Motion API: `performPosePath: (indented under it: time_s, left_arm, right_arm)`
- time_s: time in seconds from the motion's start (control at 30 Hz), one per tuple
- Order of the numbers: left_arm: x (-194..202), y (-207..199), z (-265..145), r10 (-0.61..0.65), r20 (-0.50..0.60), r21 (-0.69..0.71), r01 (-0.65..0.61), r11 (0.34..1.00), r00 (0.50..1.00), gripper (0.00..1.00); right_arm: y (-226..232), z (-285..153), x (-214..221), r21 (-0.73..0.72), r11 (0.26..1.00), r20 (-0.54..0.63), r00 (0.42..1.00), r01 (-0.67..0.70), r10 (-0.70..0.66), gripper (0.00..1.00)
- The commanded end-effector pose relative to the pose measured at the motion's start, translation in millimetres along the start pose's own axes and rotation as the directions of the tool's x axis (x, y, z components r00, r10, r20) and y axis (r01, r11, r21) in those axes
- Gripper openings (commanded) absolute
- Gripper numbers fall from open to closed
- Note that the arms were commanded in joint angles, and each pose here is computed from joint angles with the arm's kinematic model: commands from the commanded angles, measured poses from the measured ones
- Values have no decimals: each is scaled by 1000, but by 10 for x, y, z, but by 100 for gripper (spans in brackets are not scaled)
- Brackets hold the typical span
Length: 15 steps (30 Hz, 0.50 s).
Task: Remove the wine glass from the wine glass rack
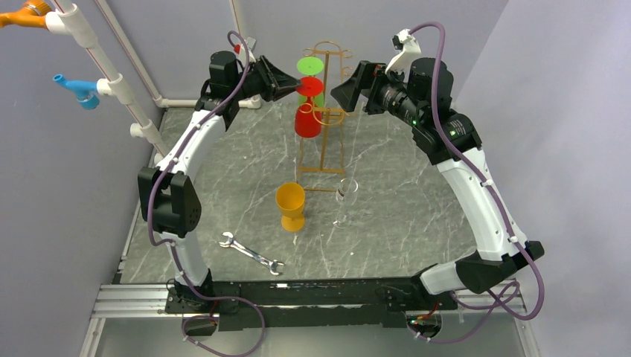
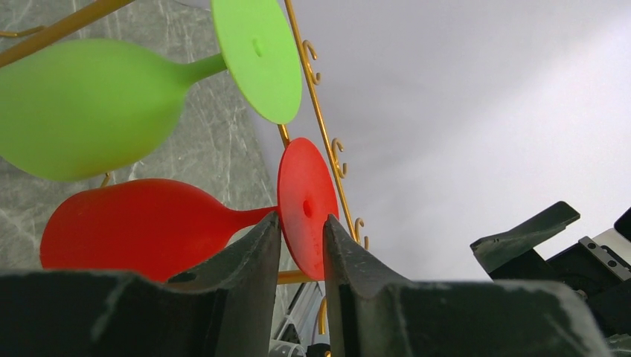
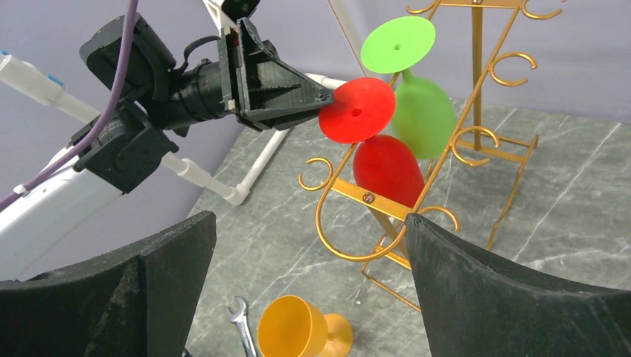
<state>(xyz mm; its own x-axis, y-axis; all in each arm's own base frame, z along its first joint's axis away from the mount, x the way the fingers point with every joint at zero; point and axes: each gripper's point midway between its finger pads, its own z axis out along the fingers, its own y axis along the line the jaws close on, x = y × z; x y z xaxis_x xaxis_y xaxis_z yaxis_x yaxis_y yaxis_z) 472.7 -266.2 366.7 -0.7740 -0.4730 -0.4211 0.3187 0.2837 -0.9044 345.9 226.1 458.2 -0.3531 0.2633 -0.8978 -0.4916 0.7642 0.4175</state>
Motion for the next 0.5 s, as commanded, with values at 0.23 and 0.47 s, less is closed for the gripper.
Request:
performPosePath:
  time_s: [0.23,0.47]
  left_arm:
    - [-14,-203,-4,19,6,76,-19,997,1000,24]
    - [-9,-217,-8,16,3,86,-16,996,1000,14]
  right_arm:
    - [75,-74,-172,-27,999,61,998,20,-18,100]
    - [69,-71,-170,-25,999,60,998,19,-18,100]
